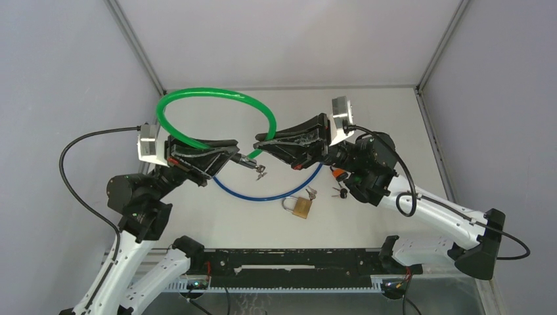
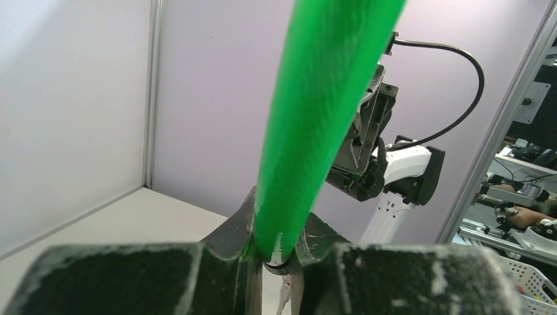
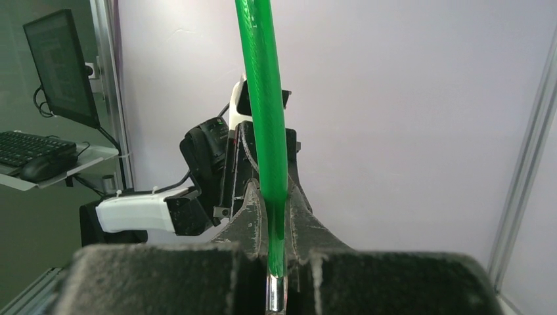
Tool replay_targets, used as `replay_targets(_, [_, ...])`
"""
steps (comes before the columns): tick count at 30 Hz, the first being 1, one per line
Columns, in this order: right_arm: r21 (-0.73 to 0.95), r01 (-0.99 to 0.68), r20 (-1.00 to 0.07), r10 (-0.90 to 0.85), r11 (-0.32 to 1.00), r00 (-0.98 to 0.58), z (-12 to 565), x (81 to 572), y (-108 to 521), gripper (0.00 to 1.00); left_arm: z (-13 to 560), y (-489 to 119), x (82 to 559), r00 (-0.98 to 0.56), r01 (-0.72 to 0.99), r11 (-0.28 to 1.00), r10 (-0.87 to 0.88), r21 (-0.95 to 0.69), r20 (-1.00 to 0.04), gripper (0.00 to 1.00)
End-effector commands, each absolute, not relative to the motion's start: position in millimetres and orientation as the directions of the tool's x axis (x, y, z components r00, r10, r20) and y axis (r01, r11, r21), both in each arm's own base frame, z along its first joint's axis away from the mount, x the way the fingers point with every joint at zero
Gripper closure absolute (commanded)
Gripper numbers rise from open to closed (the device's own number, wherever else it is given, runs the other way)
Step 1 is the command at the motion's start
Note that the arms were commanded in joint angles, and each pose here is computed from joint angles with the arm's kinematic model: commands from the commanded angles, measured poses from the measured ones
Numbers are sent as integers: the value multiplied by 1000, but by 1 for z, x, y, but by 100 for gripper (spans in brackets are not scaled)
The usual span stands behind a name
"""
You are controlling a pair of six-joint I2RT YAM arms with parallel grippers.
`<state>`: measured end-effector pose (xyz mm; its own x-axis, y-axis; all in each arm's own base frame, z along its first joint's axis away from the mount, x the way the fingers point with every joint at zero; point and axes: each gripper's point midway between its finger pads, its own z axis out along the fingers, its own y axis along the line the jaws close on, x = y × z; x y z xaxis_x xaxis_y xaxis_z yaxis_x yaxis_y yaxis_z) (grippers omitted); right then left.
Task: Lock with the key
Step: Lock the lock.
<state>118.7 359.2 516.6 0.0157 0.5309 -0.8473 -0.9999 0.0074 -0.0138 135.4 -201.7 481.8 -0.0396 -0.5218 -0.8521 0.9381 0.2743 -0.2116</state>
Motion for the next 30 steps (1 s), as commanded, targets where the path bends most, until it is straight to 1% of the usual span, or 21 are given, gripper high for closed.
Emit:
replay_targets(1, [31,-987,-904,417,-159,-95,477,89,388,100,526,-185,137,17,922,312,-627,-231,-779,100])
replay_targets(3, [53,-991,-902,421,-121,-100,475,101,392,99,519,-191,134,-15,929,284,-615,-239,-789,100])
replay_targets(6, [76,-996,-911,402,-56,-92,466,115,397,99,517,-192,128,-15,936,266,-620,-228,-784,100])
replay_targets(8, [80,-996,-918,385,-47,-92,459,116,403,99,520,-191,130,-4,934,276,-626,-227,-780,100])
replay_targets(10, [77,-995,-925,370,-56,-92,452,115,408,95,525,-191,130,5,935,277,-631,-220,-776,100])
replay_targets(12, [69,-996,-931,354,-64,-87,448,113,409,83,526,-191,129,8,937,276,-628,-214,-778,100])
replay_targets(15, [41,-999,-934,355,-25,-48,455,115,397,64,523,-187,128,29,935,294,-622,-199,-782,100])
replay_targets(17, [21,-1000,-932,362,3,-19,461,116,389,57,519,-185,130,34,930,308,-619,-203,-785,100])
replay_targets(19, [7,-1000,-929,370,21,1,466,117,382,53,517,-184,132,37,925,319,-618,-208,-785,100])
replay_targets(22, [-16,-1000,-928,373,11,19,471,112,375,42,515,-183,132,40,923,325,-613,-207,-789,100])
replay_targets(23, [-21,-1000,-928,372,5,22,472,111,373,31,515,-183,132,41,923,326,-612,-205,-790,100])
replay_targets(25, [-30,-1000,-933,360,-5,27,475,107,369,3,514,-183,132,43,923,327,-612,-203,-790,100])
replay_targets(26, [-36,-999,-937,349,-13,29,475,104,366,1,513,-183,132,43,924,326,-611,-202,-791,100])
replay_targets(28, [-41,-998,-946,323,-42,26,472,100,358,1,514,-183,130,53,926,327,-611,-191,-790,100])
replay_targets(30, [-27,-999,-960,280,-37,15,463,106,349,1,516,-182,128,63,929,325,-608,-176,-791,100])
